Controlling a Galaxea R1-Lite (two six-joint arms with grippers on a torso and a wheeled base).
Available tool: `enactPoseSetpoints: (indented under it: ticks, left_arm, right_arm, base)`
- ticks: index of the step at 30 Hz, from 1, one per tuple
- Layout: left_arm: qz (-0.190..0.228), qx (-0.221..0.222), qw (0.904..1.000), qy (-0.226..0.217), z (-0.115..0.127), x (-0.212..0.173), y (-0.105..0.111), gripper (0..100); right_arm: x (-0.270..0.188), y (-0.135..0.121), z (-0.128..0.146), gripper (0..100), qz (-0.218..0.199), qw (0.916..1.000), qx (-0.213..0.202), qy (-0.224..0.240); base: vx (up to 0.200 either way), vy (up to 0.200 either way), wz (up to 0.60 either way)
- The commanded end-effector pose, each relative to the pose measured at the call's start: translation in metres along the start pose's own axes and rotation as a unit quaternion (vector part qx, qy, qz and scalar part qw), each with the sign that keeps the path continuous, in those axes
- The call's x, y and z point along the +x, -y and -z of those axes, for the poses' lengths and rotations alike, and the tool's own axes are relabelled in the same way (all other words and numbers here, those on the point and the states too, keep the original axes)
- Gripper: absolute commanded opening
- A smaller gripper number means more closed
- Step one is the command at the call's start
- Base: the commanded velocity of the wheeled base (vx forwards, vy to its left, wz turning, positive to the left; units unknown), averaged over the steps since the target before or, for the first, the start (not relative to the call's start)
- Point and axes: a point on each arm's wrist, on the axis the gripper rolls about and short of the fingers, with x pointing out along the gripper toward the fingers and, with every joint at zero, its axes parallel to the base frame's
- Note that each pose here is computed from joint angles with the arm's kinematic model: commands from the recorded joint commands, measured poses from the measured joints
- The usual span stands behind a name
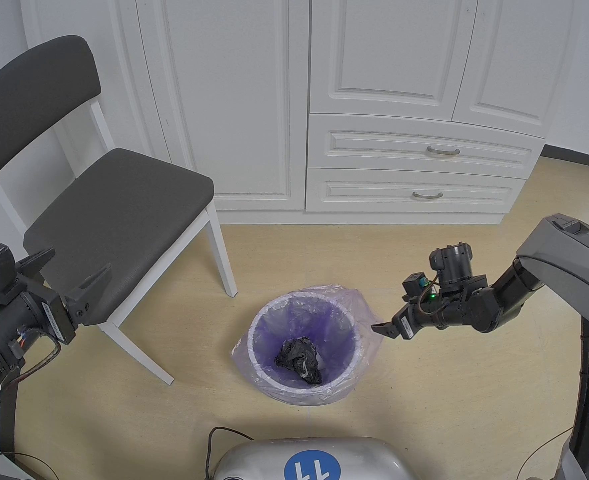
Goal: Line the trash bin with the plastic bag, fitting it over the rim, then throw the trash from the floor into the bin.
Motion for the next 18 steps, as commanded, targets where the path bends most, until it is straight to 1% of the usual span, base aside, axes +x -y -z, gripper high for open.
enactPoseSetpoints:
  ticks: [1, 2, 3, 4, 7, 8, 9, 10, 12, 14, 16, 18]
  left_arm:
    - [0.000, 0.001, 1.0000, -0.008, 0.003, 0.002, 0.000, 100]
    - [0.000, 0.001, 1.0000, -0.008, 0.003, 0.002, 0.000, 100]
    - [0.000, 0.001, 0.9999, -0.010, 0.004, 0.003, 0.000, 100]
    - [0.000, 0.001, 0.9999, -0.012, 0.004, 0.004, 0.001, 100]
    - [0.000, 0.002, 0.9998, -0.018, 0.006, 0.006, 0.001, 100]
    - [0.000, 0.002, 0.9998, -0.018, 0.006, 0.006, 0.001, 100]
    - [0.000, 0.002, 0.9998, -0.019, 0.006, 0.006, 0.001, 100]
    - [-0.001, 0.002, 0.9998, -0.019, 0.006, 0.006, 0.001, 100]
    - [0.000, 0.002, 0.9998, -0.019, 0.006, 0.006, 0.001, 100]
    - [-0.001, 0.002, 0.9998, -0.019, 0.006, 0.006, 0.001, 100]
    - [0.000, 0.002, 0.9998, -0.020, 0.006, 0.007, 0.001, 100]
    - [-0.001, 0.002, 0.9998, -0.020, 0.006, 0.007, 0.001, 100]
  right_arm:
    - [0.039, 0.044, 0.038, 100, 0.014, 0.9990, 0.023, -0.035]
    - [0.039, 0.044, 0.038, 100, 0.014, 0.9990, 0.023, -0.035]
    - [0.054, 0.048, 0.046, 100, 0.016, 0.9987, 0.027, -0.039]
    - [0.057, 0.049, 0.047, 100, 0.015, 0.9986, 0.029, -0.043]
    - [0.060, 0.054, 0.043, 100, -0.008, 0.9957, 0.048, -0.079]
    - [0.060, 0.054, 0.043, 100, -0.008, 0.9957, 0.048, -0.079]
    - [0.068, 0.058, 0.037, 100, -0.014, 0.9929, 0.071, -0.094]
    - [0.073, 0.058, 0.036, 100, -0.017, 0.9910, 0.086, -0.101]
    - [0.095, 0.060, 0.035, 100, -0.011, 0.9884, 0.115, -0.098]
    - [0.111, 0.061, 0.035, 100, -0.006, 0.9880, 0.128, -0.087]
    - [0.125, 0.063, 0.036, 100, -0.003, 0.9881, 0.133, -0.078]
    - [0.133, 0.062, 0.037, 100, -0.005, 0.9879, 0.133, -0.081]
  base:
    - [0.000, 0.000, 0.00]
    - [0.000, 0.000, 0.00]
    - [0.000, 0.000, 0.00]
    - [0.000, 0.000, 0.00]
    - [0.000, 0.000, 0.00]
    - [0.000, 0.000, 0.00]
    - [0.000, 0.000, 0.00]
    - [0.000, 0.000, 0.00]
    - [0.000, 0.000, 0.00]
    - [0.000, 0.000, 0.00]
    - [0.000, 0.000, 0.00]
    - [0.000, 0.000, 0.00]
